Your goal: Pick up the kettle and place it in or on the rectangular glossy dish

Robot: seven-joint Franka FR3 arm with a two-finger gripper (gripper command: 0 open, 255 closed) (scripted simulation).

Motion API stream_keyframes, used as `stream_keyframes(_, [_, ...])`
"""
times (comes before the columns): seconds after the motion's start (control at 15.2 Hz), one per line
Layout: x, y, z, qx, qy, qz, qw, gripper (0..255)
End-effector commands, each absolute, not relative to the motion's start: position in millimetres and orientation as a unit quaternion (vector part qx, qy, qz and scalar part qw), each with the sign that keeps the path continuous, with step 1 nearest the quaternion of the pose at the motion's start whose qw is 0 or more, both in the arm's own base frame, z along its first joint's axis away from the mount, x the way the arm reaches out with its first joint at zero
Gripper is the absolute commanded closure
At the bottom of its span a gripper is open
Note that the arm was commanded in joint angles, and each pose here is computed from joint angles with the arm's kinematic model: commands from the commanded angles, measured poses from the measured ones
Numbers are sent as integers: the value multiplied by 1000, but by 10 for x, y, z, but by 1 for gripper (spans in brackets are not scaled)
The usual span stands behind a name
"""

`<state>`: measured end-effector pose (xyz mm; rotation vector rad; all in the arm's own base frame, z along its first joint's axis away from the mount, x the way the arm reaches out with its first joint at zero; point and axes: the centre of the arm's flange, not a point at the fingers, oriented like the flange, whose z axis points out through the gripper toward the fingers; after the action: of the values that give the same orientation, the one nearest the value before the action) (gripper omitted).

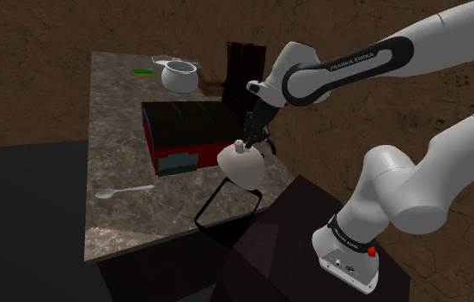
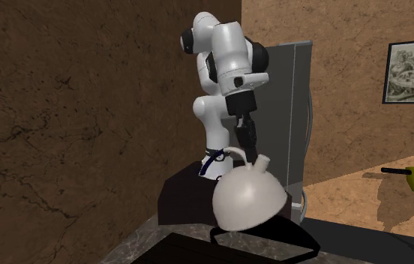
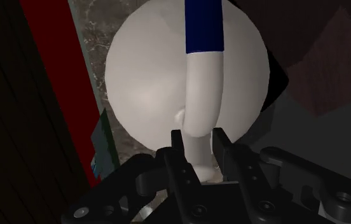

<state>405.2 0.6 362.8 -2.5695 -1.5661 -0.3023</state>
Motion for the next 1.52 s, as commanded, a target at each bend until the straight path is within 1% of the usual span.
stream_keyframes(0.0, [4045,265,3647,-849,-516,-101,58,255])
stream_keyframes(0.4, [3974,963,3750,-849,-516,-101,58,255])
stream_keyframes(1.45, [3974,963,2906,-849,-516,-101,58,255])
